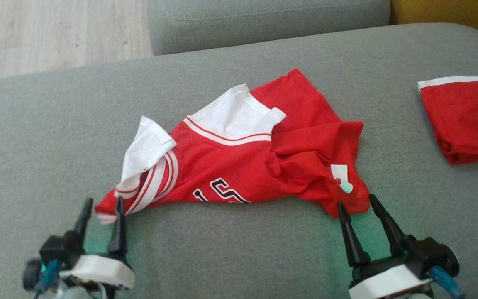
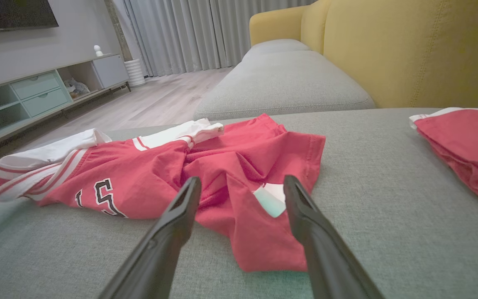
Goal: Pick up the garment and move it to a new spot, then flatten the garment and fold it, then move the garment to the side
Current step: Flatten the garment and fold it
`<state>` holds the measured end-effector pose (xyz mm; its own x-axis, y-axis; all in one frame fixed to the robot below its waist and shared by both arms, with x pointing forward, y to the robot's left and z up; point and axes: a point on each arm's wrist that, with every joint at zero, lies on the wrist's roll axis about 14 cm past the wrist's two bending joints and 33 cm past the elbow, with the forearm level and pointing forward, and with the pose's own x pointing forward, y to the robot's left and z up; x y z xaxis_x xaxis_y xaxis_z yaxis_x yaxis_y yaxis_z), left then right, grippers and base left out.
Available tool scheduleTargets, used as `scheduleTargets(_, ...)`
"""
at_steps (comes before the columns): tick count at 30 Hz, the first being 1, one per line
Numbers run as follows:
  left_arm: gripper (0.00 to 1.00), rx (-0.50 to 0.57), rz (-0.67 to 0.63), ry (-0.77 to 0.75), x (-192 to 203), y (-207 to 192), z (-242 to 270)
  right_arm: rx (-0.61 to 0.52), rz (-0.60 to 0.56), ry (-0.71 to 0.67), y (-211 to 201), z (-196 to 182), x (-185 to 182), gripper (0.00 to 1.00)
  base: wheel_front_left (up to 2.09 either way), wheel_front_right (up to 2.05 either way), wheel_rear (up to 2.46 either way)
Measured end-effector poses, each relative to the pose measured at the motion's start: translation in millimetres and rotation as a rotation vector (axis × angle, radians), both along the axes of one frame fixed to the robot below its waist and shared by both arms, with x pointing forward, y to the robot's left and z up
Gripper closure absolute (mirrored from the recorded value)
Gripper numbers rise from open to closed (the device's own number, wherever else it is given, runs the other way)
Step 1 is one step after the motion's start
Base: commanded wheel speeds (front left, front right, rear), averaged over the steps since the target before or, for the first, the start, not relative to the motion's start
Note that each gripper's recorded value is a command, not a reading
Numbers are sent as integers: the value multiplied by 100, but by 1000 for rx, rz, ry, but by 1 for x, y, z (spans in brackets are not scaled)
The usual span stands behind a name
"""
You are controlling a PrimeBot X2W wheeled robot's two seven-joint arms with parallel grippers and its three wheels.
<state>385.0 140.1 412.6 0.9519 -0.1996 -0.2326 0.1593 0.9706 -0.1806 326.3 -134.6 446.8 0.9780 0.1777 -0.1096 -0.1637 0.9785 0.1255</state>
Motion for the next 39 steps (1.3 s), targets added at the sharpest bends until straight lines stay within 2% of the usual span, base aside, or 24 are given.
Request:
scheduleTargets(3,0,128,-52,-98,20,4,23,-2,1,-3,0,1,5,0,0,0,0)
scheduleTargets(6,0,220,-149,-215,61,-14,67,-5,-3,1,-2,-1,11,0,0,0,0)
scheduleTargets(10,0,304,-353,-349,113,-67,132,-13,-14,2,-7,-2,24,0,0,0,0)
scheduleTargets(13,0,346,-477,-346,138,-107,149,-21,-23,5,-11,-4,34,0,0,0,0)
scheduleTargets(19,0,385,-734,-106,151,-175,95,-26,-56,32,-23,-13,47,0,0,0,0)
scheduleTargets(22,0,412,-792,-25,154,-184,71,-28,-75,44,-29,-16,48,0,0,0,0)
scheduleTargets(27,0,454,-871,142,164,-191,21,-34,-139,87,-48,-26,42,0,0,0,0)
scheduleTargets(32,0,399,-933,224,165,-210,-6,-24,-195,133,-62,-37,32,0,0,0,0)
scheduleTargets(39,0,434,-972,276,170,-215,-27,-30,-236,146,-74,-38,29,0,0,0,0)
